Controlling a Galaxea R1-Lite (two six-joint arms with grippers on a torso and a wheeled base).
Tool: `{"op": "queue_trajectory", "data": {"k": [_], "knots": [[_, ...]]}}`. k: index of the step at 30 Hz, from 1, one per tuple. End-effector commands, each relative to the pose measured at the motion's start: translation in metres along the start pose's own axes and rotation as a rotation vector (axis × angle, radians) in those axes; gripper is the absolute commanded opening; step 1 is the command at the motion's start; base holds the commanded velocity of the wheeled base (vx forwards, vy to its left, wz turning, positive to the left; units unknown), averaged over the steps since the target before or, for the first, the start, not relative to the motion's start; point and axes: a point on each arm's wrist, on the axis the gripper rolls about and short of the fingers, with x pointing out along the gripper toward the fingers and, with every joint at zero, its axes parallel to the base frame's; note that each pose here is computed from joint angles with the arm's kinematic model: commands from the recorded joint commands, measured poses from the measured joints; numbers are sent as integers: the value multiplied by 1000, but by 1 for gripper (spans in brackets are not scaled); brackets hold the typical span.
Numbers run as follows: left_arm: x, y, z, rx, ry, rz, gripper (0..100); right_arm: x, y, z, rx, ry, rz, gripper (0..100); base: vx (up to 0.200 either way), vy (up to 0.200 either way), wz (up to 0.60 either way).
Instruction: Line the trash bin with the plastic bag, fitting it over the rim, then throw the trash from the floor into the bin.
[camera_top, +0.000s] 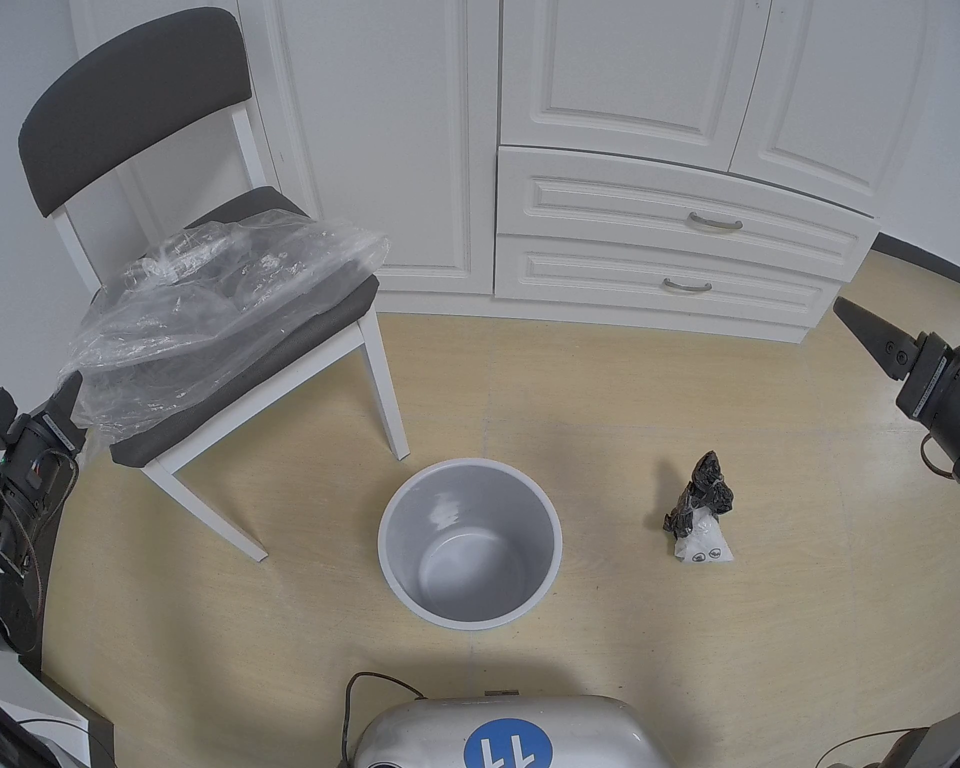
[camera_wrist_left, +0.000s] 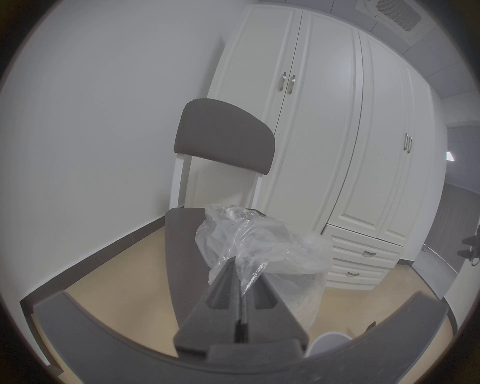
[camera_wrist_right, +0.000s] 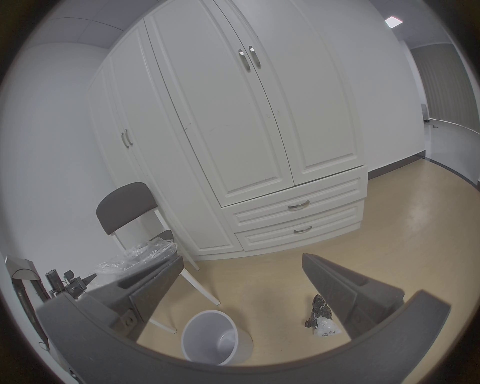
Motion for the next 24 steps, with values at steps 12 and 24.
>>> {"op": "queue_trajectory", "data": {"k": [12, 24], "knots": [[10, -33, 26, -1, -116, -162, 0, 27, 8, -40, -29, 138, -16, 100, 0, 0, 0], [-68, -105, 78, -53, -211, -500, 0, 46, 32, -85, -121, 129, 24, 100, 0, 0, 0]]}}
